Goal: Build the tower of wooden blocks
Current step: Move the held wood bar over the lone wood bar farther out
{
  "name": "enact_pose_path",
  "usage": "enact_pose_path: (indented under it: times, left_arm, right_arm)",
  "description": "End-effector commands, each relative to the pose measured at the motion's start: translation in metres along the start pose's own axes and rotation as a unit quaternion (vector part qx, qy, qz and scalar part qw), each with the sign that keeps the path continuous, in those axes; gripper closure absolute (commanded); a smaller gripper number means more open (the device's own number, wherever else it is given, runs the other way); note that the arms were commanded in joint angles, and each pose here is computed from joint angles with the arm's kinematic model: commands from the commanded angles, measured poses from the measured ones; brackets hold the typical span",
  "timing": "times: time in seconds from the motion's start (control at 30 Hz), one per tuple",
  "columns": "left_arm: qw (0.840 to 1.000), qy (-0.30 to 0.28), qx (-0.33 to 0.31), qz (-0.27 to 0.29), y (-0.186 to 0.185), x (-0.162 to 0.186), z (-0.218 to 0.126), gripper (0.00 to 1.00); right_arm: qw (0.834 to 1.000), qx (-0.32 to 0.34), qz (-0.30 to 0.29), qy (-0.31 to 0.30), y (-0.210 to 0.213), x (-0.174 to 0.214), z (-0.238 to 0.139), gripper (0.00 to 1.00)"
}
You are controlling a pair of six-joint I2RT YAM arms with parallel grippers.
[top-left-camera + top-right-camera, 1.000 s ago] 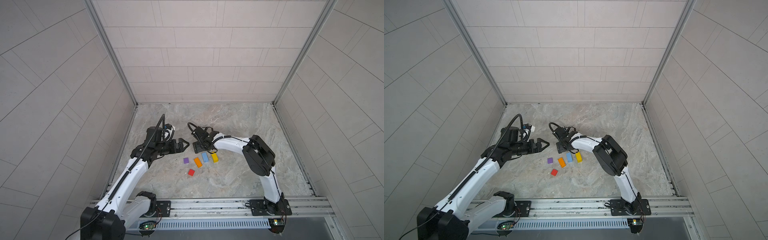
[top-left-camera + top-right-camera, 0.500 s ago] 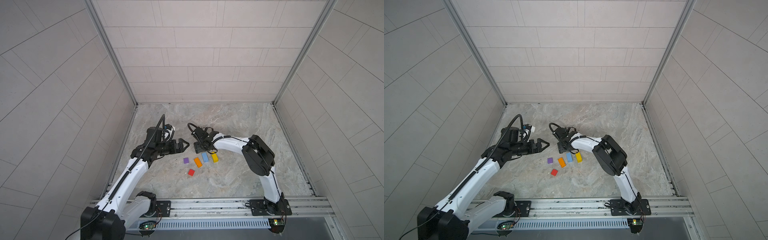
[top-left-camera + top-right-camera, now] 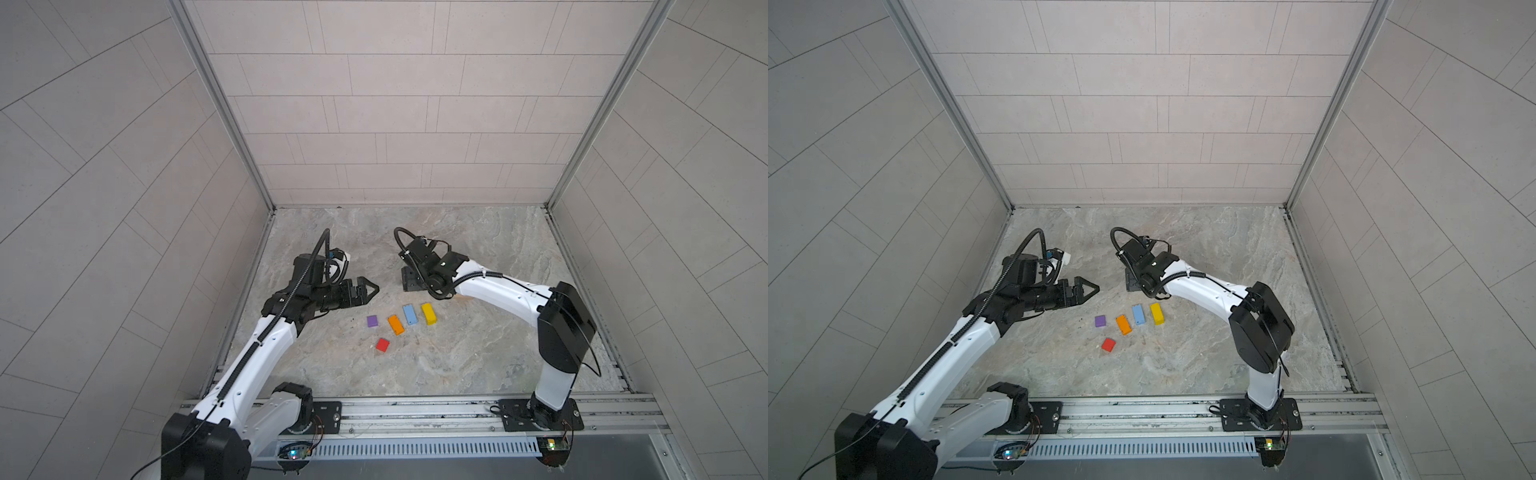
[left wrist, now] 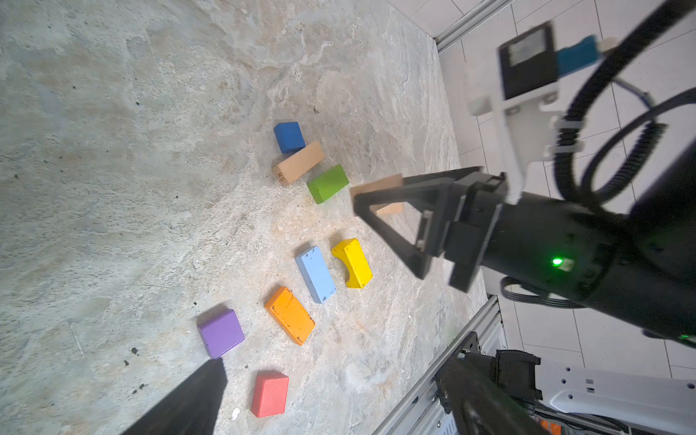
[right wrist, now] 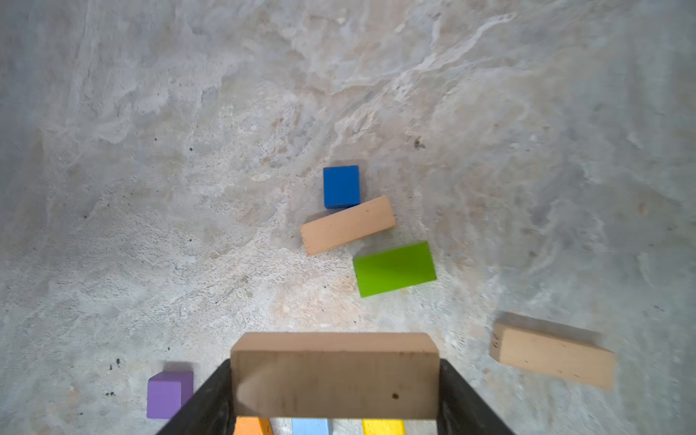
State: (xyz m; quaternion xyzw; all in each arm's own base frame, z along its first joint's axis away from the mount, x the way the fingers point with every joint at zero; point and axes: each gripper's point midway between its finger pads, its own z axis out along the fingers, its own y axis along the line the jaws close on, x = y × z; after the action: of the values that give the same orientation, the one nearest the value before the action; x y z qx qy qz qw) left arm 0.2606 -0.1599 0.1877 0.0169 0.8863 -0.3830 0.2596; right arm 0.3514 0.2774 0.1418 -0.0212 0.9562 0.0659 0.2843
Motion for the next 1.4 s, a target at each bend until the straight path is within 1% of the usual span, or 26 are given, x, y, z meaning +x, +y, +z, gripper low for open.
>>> enact_pose_path:
  times: [0.0,0.27,0.4,0.7,1.03,1.37]
  left_arm:
    - [1.0,0.001,0.015,-0.003,-0.002,-0.001,0.004,0.02]
    - [1.0,0.007,0.025,-0.01,-0.003,0.0,0.009,0.02]
    - [1.0,0.006,0.027,-0.011,-0.004,-0.001,0.009,0.02]
    - [0.999,0.012,0.032,-0.018,-0.003,0.0,0.013,0.02]
    - [0.999,0.008,0.03,-0.015,-0.003,-0.001,0.013,0.02]
    - [0.999,0.01,0.031,-0.017,-0.003,0.0,0.013,0.02]
  right_arm:
    - [0.999,0.049,0.011,0.016,-0.03,0.015,-0.009,0.28]
    - [0.996,0.079,0.014,0.027,-0.071,0.044,-0.016,0.29]
    - [0.997,0.063,0.016,0.046,-0.084,0.065,-0.01,0.29]
    - [0.995,0.065,0.03,0.068,-0.11,0.097,0.003,0.29]
    - [0.993,0.069,0.056,0.079,-0.134,0.111,0.021,0.29]
    - [0.992,0.06,0.071,0.091,-0.143,0.117,0.036,0.29]
